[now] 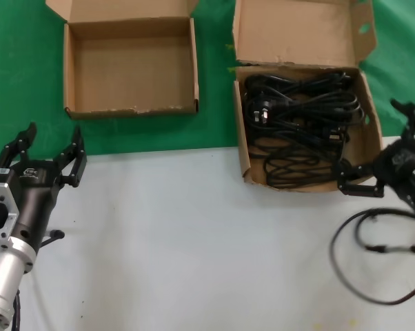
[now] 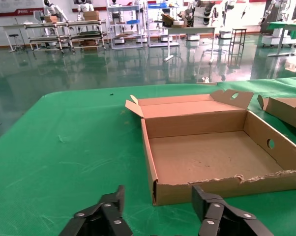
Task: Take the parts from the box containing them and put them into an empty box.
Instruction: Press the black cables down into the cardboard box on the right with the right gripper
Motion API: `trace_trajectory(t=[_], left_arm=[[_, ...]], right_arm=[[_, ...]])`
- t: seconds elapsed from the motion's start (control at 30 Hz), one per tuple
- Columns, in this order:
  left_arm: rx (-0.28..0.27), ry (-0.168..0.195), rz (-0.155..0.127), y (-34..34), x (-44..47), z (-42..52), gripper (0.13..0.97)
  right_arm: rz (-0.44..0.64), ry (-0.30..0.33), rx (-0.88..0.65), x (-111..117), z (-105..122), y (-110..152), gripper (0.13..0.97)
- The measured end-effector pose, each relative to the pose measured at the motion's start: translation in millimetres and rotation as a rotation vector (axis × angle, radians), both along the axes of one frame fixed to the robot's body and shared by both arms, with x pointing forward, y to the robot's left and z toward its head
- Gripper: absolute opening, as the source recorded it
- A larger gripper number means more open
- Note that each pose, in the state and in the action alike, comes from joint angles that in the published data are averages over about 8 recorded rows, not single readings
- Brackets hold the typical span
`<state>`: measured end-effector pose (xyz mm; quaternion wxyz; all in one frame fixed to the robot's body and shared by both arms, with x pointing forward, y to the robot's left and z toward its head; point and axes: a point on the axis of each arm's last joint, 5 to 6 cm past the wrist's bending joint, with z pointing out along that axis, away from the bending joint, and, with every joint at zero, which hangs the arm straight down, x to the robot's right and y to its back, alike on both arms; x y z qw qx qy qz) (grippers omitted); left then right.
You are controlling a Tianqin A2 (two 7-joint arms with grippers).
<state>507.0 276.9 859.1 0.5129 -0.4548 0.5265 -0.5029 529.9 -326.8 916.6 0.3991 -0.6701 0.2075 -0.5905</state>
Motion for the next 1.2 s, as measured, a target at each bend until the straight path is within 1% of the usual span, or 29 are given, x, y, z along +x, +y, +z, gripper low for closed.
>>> trace_trajectory(t=[0.17,0.2,0.3,0.47,0.5,0.57,0.77,0.9,1.1,1.2], left_arm=[[0.0,0.0,0.0,0.0,0.0,0.0,0.48],[0.0,0.0,0.0,0.0,0.0,0.0,0.48],[0.0,0.0,0.0,0.0,0.0,0.0,0.414],[0.0,0.0,0.0,0.0,0.0,0.0,0.304],[0.0,0.0,0.0,0.0,0.0,0.0,0.304],[0.0,0.0,0.0,0.0,0.0,0.0,0.276],[0.0,0.0,0.0,0.0,0.0,0.0,0.192],[0.0,0.0,0.0,0.0,0.0,0.0,0.192],[0.0,0.0,0.0,0.0,0.0,0.0,0.158],[0.0,0.0,0.0,0.0,0.0,0.0,0.146]], right_arm=[[0.104,-0.038,-0.237,12,28,-8,0.966],[0.123,-0.044,-0.281,15,32,-9,0.966],[0.177,-0.056,-0.403,22,46,-9,0.966],[0.24,-0.058,-0.572,36,65,-6,0.966],[0.248,-0.055,-0.601,39,68,-5,0.966],[0.261,-0.048,-0.651,45,75,-4,0.966],[0.272,-0.039,-0.756,65,93,3,0.966],[0.273,-0.033,-0.804,80,101,8,0.966],[0.278,-0.024,-0.855,102,107,16,0.966],[0.28,-0.024,-0.869,111,110,21,0.951]])
